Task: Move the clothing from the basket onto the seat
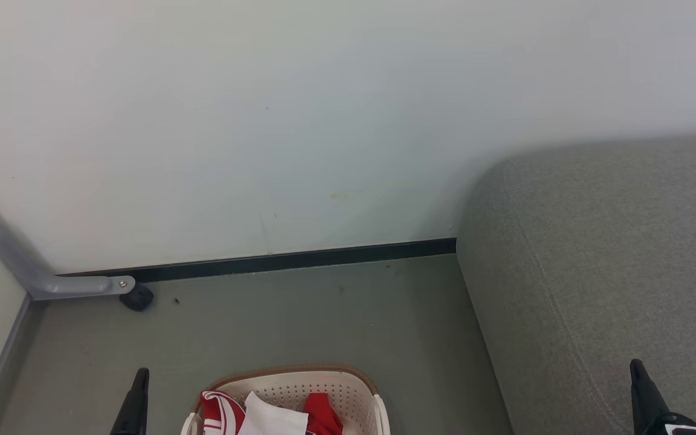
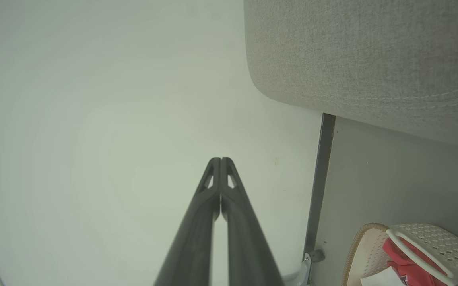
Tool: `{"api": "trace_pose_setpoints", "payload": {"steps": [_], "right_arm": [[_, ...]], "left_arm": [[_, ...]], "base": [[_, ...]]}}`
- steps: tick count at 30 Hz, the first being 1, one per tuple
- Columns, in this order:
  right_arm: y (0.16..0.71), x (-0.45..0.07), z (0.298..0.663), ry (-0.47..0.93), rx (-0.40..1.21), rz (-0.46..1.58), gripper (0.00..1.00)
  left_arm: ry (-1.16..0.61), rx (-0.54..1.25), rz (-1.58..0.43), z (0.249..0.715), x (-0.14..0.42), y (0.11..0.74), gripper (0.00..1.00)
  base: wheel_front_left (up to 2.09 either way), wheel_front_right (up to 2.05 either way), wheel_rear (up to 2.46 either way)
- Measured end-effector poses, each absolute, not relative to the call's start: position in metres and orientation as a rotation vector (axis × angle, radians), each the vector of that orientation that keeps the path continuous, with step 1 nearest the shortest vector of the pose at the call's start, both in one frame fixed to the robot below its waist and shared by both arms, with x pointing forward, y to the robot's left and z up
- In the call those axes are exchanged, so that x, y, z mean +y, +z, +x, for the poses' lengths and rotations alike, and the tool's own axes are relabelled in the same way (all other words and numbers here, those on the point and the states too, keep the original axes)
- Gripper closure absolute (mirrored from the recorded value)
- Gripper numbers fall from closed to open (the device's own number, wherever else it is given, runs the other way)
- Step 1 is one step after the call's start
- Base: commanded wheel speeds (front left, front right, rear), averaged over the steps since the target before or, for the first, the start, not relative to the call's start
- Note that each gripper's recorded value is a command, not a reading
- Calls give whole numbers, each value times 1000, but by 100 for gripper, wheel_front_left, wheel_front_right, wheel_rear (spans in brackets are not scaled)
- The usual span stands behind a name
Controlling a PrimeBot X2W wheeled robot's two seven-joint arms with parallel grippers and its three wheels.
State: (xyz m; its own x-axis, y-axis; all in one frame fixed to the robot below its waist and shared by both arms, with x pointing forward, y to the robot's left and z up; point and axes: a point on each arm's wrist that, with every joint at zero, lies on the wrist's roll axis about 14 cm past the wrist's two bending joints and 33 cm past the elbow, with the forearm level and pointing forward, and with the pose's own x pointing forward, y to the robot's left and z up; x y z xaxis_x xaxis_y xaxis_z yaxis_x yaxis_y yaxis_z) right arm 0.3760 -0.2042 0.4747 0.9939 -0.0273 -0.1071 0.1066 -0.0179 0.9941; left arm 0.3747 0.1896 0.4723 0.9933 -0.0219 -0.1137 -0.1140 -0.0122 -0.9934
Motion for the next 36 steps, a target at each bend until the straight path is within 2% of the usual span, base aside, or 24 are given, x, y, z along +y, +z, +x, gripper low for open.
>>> {"api": "trace_pose_setpoints", "payload": {"steps": [35, 36], "right_arm": [[475, -204, 376, -107, 62, 1586, 100], [475, -204, 376, -107, 62, 1586, 0]], "left_arm": [[74, 105, -1583, 375, 190, 472, 100], [74, 105, -1583, 375, 190, 472, 0]], "base": [[0, 0, 0], [0, 0, 0]]}}
